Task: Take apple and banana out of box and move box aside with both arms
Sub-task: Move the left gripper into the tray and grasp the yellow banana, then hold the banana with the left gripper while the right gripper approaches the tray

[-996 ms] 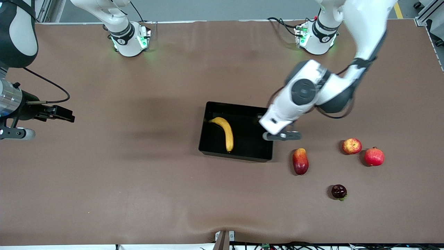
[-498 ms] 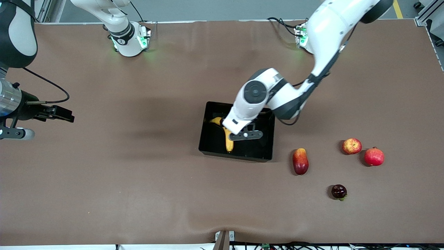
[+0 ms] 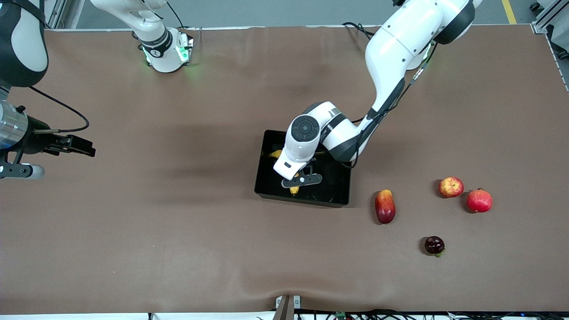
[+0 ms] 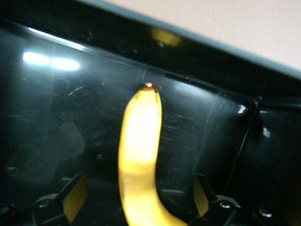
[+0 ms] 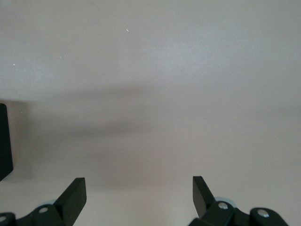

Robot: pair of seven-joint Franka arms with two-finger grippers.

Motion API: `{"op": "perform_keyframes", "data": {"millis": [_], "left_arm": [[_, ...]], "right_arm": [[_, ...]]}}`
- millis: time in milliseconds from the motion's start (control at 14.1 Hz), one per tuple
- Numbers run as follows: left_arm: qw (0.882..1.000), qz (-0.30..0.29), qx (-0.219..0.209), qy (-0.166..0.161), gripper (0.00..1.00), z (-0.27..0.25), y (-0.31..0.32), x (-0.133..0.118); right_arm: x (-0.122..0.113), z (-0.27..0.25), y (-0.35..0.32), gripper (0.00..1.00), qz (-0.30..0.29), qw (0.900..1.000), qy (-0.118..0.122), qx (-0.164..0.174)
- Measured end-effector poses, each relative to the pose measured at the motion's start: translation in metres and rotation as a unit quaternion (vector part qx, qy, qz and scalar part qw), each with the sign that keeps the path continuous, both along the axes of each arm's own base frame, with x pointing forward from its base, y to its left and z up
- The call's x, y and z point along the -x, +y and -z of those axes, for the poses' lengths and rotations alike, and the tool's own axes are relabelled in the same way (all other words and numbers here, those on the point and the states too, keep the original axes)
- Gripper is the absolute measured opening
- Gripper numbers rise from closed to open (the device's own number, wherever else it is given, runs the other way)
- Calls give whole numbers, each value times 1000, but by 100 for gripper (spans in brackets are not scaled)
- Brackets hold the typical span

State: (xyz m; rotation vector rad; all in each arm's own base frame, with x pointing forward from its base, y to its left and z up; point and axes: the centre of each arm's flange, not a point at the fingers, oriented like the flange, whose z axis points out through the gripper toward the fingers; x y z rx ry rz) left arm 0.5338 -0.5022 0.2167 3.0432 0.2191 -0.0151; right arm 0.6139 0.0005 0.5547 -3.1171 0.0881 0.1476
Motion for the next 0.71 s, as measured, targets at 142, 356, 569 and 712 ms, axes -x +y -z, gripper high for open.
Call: {"op": "perform_keyframes", "data": {"millis": [142,356,569,712], "left_arm": [[1000,6,-4,-2,100,11,-7,6],[1000,13,-3,-12,100,15,-12,9],[1000,17,-4,-16,100,14,-10,6],[1000,20,-6,-18,100,15,-10,6]], "right_arm": [[0,0,2,100,-1,1000,0,0],[-2,2,10,100,-8,1000,-2,-3],[-11,18,28,100,-17,1000,-7,-17],[-24,43,46,100,-24,999,-8,-32]]}}
